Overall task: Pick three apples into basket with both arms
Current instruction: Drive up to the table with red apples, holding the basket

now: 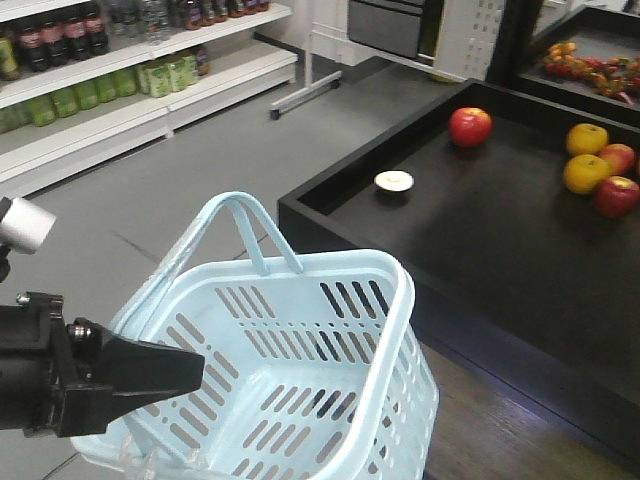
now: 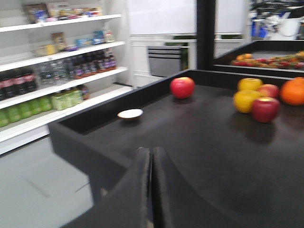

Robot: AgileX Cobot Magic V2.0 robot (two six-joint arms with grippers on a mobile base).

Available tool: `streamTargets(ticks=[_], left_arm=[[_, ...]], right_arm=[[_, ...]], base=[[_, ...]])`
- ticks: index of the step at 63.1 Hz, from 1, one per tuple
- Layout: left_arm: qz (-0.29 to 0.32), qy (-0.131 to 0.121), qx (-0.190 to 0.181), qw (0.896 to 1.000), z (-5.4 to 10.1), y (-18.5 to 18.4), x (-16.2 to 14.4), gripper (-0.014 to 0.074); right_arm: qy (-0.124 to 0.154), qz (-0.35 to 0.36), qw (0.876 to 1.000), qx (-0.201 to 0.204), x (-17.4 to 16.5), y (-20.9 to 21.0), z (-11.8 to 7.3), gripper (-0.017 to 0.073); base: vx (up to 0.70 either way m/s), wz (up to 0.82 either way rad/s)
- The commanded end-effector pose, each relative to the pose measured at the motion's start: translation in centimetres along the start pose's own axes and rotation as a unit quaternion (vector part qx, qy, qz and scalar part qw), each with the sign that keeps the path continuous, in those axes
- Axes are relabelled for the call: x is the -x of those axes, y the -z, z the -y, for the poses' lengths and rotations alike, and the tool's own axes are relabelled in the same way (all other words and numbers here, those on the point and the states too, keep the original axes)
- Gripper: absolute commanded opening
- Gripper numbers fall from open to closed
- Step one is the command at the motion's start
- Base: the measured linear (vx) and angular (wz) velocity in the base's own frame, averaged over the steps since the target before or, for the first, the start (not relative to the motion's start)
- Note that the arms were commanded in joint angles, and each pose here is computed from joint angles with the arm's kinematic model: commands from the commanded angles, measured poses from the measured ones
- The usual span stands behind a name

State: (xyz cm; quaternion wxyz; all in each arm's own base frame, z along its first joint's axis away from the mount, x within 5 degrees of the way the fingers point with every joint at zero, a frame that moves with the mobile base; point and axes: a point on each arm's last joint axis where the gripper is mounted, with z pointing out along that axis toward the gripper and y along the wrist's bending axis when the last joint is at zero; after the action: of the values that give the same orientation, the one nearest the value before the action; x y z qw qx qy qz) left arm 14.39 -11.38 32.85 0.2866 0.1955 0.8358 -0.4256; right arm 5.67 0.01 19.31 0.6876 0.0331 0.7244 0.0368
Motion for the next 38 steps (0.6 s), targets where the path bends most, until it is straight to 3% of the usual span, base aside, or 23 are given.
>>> streamTargets(ticks=[1,38], left_arm=[[0.041,0.007,-0.027,0.999,1.21,0.62,1.05,-0.0008],[0.041,0.007,-0.027,0.999,1.21,0.62,1.05,-0.0008]], right_arm=[[0.007,0.035,0.999,0.003,0.23,0.02,-0.04,-0.0001],[0.007,0.035,0.999,0.003,0.23,0.02,-0.04,-0.0001]], base=[[0.16,-0.67],[0.13,-0.56]])
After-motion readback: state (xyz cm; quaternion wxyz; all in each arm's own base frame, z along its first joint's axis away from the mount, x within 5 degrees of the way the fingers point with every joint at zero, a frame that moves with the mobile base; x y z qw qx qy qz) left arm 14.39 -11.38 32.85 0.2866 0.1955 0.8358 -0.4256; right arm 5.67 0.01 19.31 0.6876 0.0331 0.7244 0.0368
